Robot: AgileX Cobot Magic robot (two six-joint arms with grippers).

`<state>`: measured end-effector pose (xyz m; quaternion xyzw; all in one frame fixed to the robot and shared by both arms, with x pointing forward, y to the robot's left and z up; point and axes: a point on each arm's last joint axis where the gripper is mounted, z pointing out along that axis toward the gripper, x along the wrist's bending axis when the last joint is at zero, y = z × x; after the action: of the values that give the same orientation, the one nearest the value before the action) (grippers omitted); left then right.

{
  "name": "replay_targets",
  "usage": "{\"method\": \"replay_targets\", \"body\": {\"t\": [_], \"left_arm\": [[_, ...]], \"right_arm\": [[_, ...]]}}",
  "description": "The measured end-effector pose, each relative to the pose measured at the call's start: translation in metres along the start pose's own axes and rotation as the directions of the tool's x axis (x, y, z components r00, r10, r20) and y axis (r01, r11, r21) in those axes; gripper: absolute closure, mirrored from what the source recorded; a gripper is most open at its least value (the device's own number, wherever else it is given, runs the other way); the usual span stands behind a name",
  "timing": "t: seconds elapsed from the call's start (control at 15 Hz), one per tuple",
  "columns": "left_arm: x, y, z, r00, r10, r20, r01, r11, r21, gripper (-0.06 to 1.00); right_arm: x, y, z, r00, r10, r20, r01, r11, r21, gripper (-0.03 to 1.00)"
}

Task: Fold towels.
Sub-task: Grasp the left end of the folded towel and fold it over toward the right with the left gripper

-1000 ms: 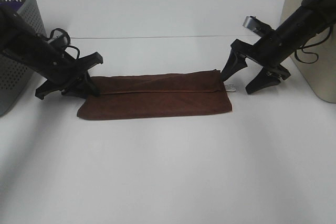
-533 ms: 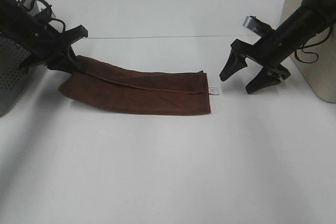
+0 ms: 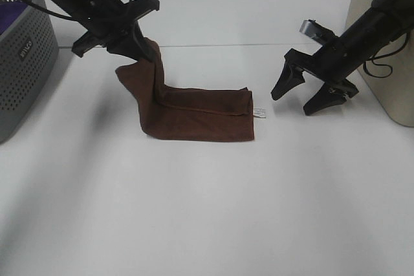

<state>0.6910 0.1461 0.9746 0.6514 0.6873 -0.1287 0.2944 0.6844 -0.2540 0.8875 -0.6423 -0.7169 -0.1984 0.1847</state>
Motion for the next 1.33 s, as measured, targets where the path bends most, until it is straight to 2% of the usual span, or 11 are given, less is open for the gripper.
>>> {"method": "replay_targets", "body": {"t": [0.47, 0.73, 0.87, 1.07, 1.13, 1.33], "left_arm": [[-0.038, -0.017, 0.059, 0.996, -0.036, 0.083, 0.04, 0.998, -0.048, 0.92], [-0.048, -0.033, 0.088, 0.997, -0.021, 0.078, 0.023, 1.0, -0.021, 0.9], [-0.05, -0.034, 0.093, 0.997, -0.021, 0.08, 0.025, 0.999, -0.04, 0.8], [-0.053, -0.032, 0.095, 0.99, -0.071, 0.118, 0.079, 0.995, -0.062, 0.48], [-0.055, -0.032, 0.095, 0.987, -0.083, 0.138, 0.092, 0.994, -0.061, 0.42], [-0.063, -0.031, 0.094, 0.975, -0.047, 0.218, 0.063, 0.996, -0.07, 0.38]], "right_arm": [[0.0, 0.0, 0.0, 1.0, 0.0, 0.0, 0.0, 1.0, 0.0, 0.16], [0.0, 0.0, 0.0, 1.0, 0.0, 0.0, 0.0, 1.0, 0.0, 0.16], [0.0, 0.0, 0.0, 1.0, 0.0, 0.0, 0.0, 1.0, 0.0, 0.16], [0.0, 0.0, 0.0, 1.0, 0.0, 0.0, 0.0, 1.0, 0.0, 0.16], [0.0, 0.0, 0.0, 1.0, 0.0, 0.001, 0.0, 1.0, -0.003, 0.16], [0.0, 0.0, 0.0, 1.0, 0.0, 0.002, 0.0, 1.0, -0.005, 0.16]]}}
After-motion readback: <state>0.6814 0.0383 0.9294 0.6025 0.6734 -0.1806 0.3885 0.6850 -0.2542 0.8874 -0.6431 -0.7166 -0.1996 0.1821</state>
